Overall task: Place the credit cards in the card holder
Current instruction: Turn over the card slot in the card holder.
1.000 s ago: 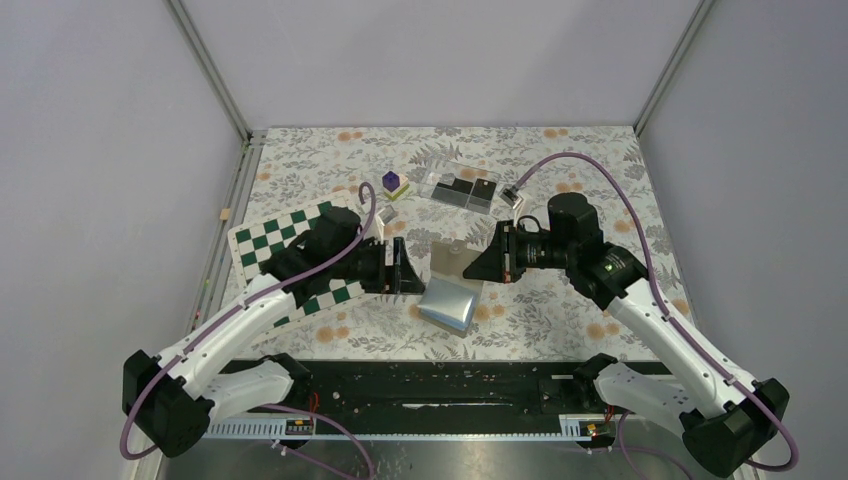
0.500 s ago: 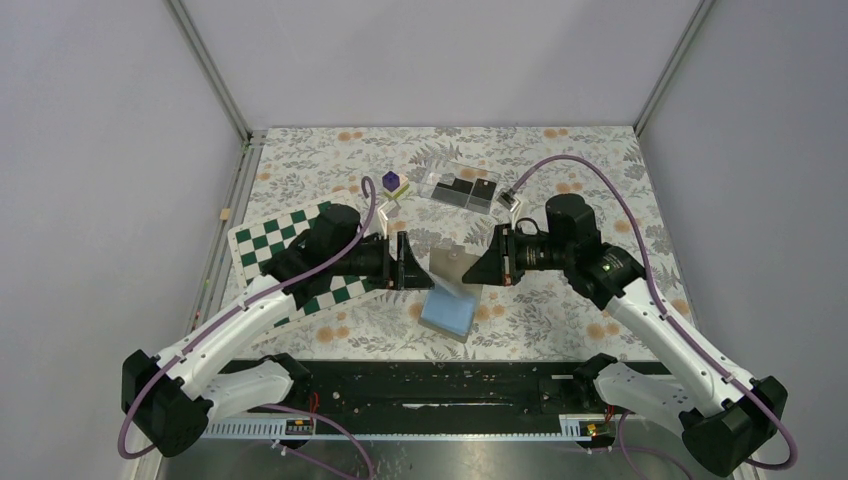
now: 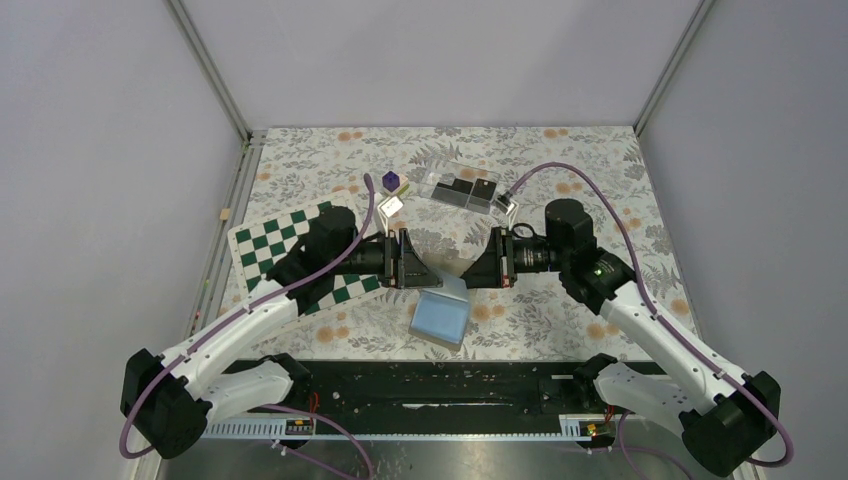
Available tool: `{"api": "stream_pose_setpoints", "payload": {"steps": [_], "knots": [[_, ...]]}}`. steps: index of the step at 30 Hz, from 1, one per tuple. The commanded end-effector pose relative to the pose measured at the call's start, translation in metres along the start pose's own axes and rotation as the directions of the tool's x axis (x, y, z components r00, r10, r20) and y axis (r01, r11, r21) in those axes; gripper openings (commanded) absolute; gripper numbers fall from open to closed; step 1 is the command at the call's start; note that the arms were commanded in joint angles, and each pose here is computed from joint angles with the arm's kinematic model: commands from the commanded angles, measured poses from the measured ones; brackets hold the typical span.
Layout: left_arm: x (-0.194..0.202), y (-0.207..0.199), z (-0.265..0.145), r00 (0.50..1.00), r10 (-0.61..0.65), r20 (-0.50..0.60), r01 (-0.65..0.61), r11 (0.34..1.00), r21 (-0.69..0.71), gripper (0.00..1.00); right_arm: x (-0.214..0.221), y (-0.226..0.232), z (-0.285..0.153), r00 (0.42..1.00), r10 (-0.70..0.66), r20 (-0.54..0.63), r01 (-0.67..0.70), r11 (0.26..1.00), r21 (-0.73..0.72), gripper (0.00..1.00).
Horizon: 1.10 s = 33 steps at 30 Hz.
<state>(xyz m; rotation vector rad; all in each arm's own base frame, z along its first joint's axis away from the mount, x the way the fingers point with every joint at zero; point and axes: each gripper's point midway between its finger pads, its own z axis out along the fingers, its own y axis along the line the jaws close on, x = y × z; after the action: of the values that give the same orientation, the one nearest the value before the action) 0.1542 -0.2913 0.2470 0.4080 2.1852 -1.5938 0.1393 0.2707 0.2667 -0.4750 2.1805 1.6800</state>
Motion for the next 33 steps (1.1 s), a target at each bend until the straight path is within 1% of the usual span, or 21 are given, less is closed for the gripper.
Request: {"api": "stream_pose_setpoints", "payload": {"steps": [1, 2, 3, 5, 7, 8, 10, 13, 16, 19, 22, 24, 30, 33], "knots": [[-0.007, -0.031, -0.005, 0.997, 0.07, 0.025, -0.072, 0.989, 0.132, 0.66, -0.018, 0.031, -0.003, 0.998, -0.02, 0.062, 0.026, 0.994, -0.108, 0.0], [-0.008, -0.035, -0.006, 0.996, 0.078, 0.033, -0.082, 0.985, 0.152, 0.64, -0.021, 0.031, -0.002, 0.998, -0.004, 0.067, 0.011, 0.994, -0.108, 0.0], [-0.007, -0.037, -0.007, 0.997, 0.071, 0.032, -0.075, 0.984, 0.159, 0.59, -0.022, 0.03, -0.001, 0.998, 0.008, 0.07, 0.0, 0.994, -0.107, 0.0], [-0.007, -0.036, -0.006, 0.998, 0.056, 0.028, -0.06, 0.986, 0.157, 0.39, -0.024, 0.027, 0.001, 0.997, 0.03, 0.074, -0.023, 0.995, -0.098, 0.0], [-0.007, -0.034, -0.005, 0.999, 0.042, 0.029, -0.046, 0.988, 0.149, 0.23, -0.026, 0.024, 0.002, 0.996, 0.04, 0.077, -0.033, 0.995, -0.091, 0.0], [-0.008, -0.033, -0.004, 0.999, 0.038, 0.031, -0.042, 0.989, 0.145, 0.15, -0.026, 0.023, 0.002, 0.996, 0.042, 0.081, -0.035, 0.996, -0.086, 0.02], [-0.01, -0.031, -0.004, 0.999, 0.032, 0.041, -0.037, 0.991, 0.13, 0.0, -0.028, 0.02, 0.002, 0.995, 0.039, 0.093, -0.032, 0.997, -0.076, 0.2], [-0.014, -0.025, -0.006, 0.998, 0.037, 0.051, -0.04, 0.997, 0.069, 0.0, -0.033, 0.008, -0.005, 0.991, 0.036, 0.128, -0.034, 0.999, -0.017, 0.53], [-0.016, -0.017, -0.01, 0.998, 0.057, 0.041, -0.056, 0.998, -0.032, 0.0, -0.034, -0.007, -0.018, 0.988, 0.006, 0.157, -0.019, 0.997, 0.08, 0.75], [-0.014, -0.012, -0.014, 0.998, 0.058, 0.013, -0.056, 0.995, -0.085, 0.0, -0.026, -0.013, -0.027, 0.99, -0.07, 0.12, 0.052, 0.987, 0.154, 0.89], [-0.012, -0.015, -0.013, 0.999, 0.045, -0.013, -0.046, 0.996, -0.076, 0.0, -0.02, -0.009, -0.032, 0.99, -0.125, 0.067, 0.113, 0.98, 0.162, 0.97], [-0.01, -0.019, -0.012, 0.999, 0.04, -0.034, -0.042, 0.998, -0.056, 0.0, -0.016, -0.007, -0.033, 0.989, -0.146, 0.03, 0.14, 0.978, 0.156, 0.99], [0.0, -0.037, -0.006, 0.992, 0.055, -0.113, -0.053, 0.998, 0.02, 0.0, -0.007, -0.003, -0.03, 0.98, -0.187, -0.072, 0.195, 0.973, 0.12, 0.99], [0.003, -0.046, -0.003, 0.988, 0.072, -0.139, -0.066, 0.997, 0.05, 0.0, 0.004, -0.003, -0.022, 0.965, -0.22, -0.146, 0.238, 0.964, 0.116, 0.99]]}}
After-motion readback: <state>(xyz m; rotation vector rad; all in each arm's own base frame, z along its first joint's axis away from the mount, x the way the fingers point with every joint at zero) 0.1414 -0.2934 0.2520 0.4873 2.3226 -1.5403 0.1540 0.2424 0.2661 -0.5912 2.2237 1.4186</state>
